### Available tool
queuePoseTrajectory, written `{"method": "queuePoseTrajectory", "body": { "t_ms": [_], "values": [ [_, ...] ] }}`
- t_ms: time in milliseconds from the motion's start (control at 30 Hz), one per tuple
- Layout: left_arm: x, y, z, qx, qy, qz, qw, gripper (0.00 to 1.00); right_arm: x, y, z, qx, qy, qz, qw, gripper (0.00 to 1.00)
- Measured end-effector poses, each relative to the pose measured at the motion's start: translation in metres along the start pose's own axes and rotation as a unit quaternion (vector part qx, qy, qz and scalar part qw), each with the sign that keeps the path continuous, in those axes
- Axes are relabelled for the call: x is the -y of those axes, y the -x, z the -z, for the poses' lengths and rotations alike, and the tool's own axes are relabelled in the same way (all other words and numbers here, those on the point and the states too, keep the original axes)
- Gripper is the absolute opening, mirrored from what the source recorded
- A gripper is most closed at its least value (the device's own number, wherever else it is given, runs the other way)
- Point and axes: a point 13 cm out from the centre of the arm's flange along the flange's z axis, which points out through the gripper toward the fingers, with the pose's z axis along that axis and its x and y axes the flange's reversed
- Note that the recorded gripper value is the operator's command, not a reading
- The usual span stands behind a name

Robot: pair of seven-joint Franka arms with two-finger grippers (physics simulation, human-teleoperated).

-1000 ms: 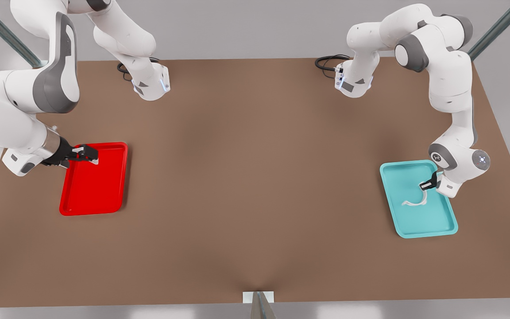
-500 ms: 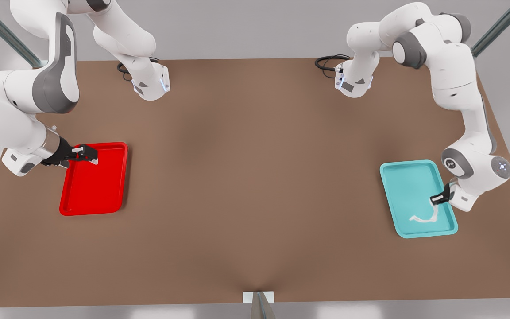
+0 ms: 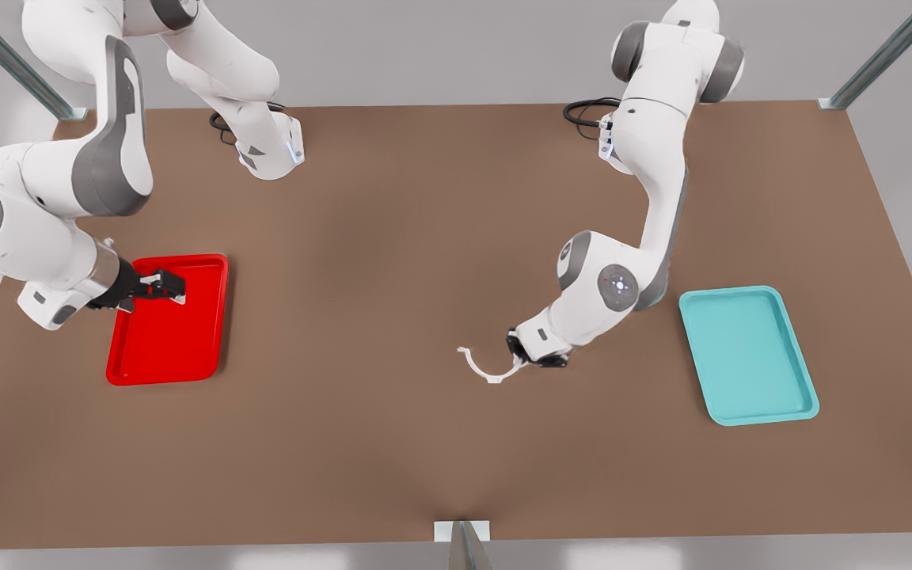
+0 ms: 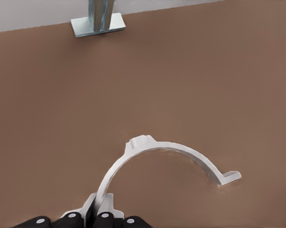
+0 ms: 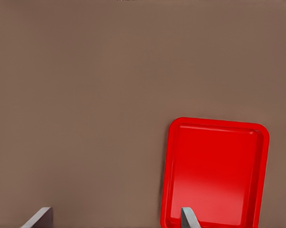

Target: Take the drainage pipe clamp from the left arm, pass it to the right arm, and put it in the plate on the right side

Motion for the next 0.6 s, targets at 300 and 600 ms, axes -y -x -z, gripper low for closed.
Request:
{"method": "queuePoseTrajectory", "body": {
  "t_ms": [300, 600],
  "values": [
    [0.151, -0.003, -0.04, 0.046, -0.031, 0.046, 0.997, 0.21, -0.111, 0.049, -0.038, -0.004, 0.03, 0.087, 0.996, 1.0],
    [0.198, -0.003, -0.044, 0.074, -0.057, 0.128, 0.987, 0.21, -0.213, 0.059, -0.081, -0.013, 0.064, 0.146, 0.987, 1.0]
  ]
}}
